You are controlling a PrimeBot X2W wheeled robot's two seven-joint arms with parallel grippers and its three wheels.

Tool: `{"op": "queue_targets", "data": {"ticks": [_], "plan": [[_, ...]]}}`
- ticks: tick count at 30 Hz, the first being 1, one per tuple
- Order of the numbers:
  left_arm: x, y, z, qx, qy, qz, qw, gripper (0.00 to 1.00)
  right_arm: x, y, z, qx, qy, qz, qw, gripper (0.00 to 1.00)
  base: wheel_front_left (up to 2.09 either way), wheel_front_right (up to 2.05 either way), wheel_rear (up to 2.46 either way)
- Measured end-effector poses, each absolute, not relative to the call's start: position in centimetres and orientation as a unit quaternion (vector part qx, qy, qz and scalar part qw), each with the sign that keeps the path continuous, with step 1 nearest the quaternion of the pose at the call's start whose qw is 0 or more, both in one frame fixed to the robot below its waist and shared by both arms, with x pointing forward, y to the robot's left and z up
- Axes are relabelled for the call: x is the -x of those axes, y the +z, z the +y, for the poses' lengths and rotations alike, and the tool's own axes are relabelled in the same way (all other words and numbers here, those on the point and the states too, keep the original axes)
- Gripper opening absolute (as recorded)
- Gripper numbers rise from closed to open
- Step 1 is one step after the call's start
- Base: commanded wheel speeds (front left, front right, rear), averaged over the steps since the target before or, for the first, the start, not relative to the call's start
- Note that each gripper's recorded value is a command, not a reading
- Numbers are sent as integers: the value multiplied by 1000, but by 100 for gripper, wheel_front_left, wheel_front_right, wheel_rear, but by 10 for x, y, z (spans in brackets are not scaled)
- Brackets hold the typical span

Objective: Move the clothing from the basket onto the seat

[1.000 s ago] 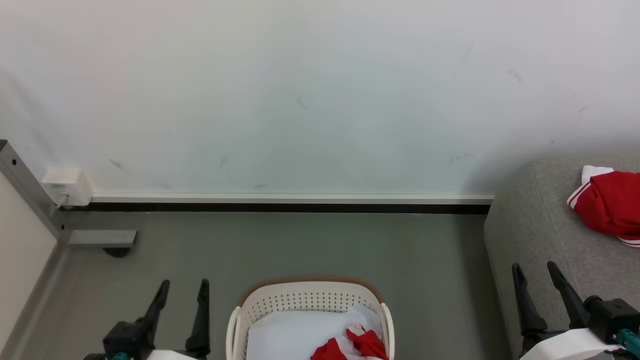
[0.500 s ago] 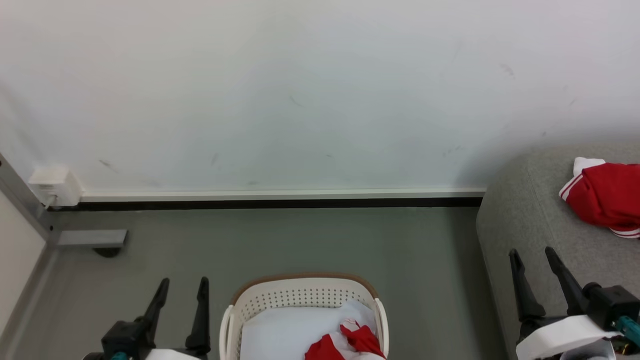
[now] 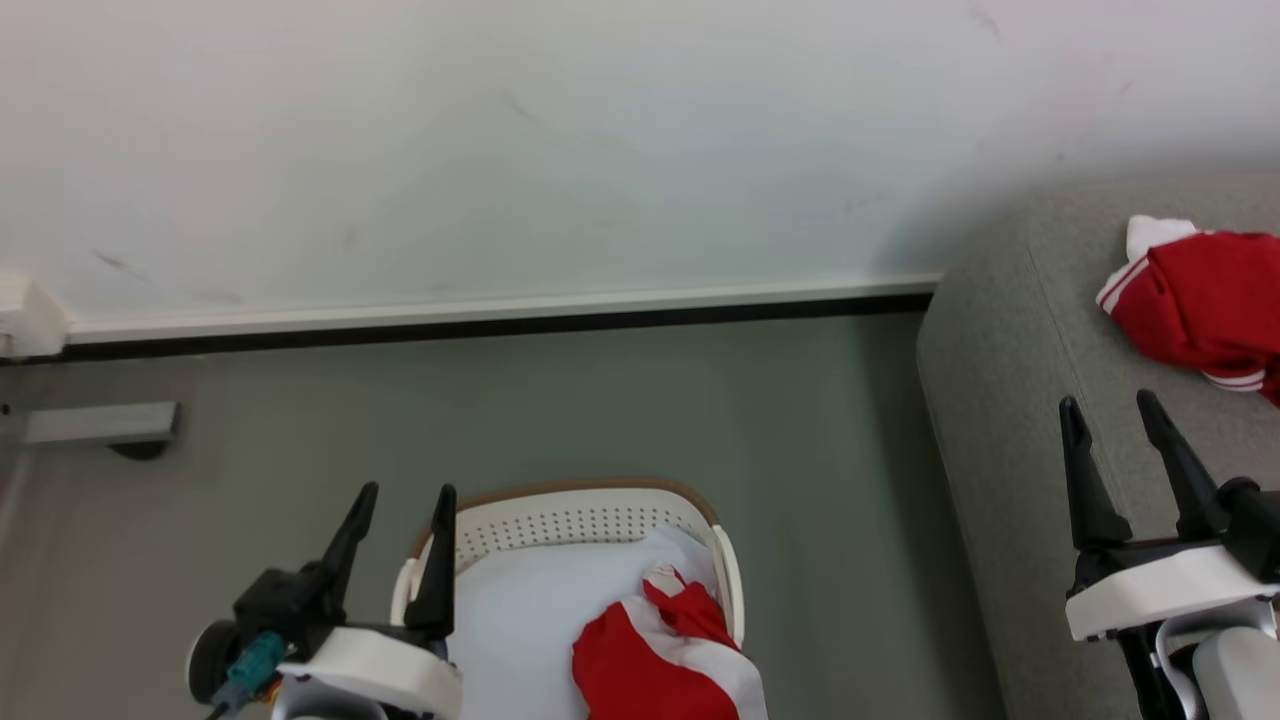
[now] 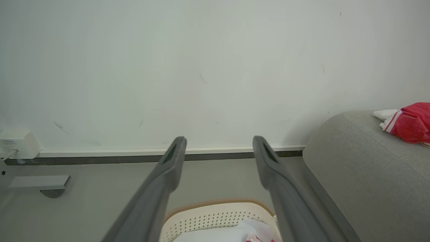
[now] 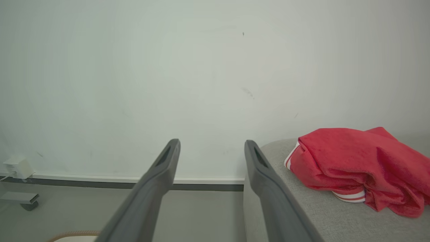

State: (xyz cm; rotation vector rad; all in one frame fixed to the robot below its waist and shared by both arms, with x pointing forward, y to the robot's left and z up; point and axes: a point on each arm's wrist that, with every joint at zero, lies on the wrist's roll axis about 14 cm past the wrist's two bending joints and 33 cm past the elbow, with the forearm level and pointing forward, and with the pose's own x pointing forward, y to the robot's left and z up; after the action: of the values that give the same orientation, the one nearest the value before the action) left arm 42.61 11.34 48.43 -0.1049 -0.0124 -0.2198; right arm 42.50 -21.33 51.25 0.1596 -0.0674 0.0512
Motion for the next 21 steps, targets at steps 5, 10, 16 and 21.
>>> {"op": "queue_targets", "data": {"ticks": [5, 10, 16, 21], "plan": [[-443, 470, 92, 57, -139, 12, 989, 100, -431, 511, -229, -72, 8, -34, 997, 100, 0, 0, 0], [-455, 441, 69, 57, -172, 52, 982, 100, -436, 506, -241, -73, -10, -30, 997, 100, 0, 0, 0], [-467, 394, 50, 56, -200, 124, 970, 100, -445, 499, -248, -83, -23, -28, 996, 100, 0, 0, 0], [-476, 354, 40, 46, -216, 194, 956, 100, -458, 499, -250, -85, -27, -35, 995, 100, 0, 0, 0]]}}
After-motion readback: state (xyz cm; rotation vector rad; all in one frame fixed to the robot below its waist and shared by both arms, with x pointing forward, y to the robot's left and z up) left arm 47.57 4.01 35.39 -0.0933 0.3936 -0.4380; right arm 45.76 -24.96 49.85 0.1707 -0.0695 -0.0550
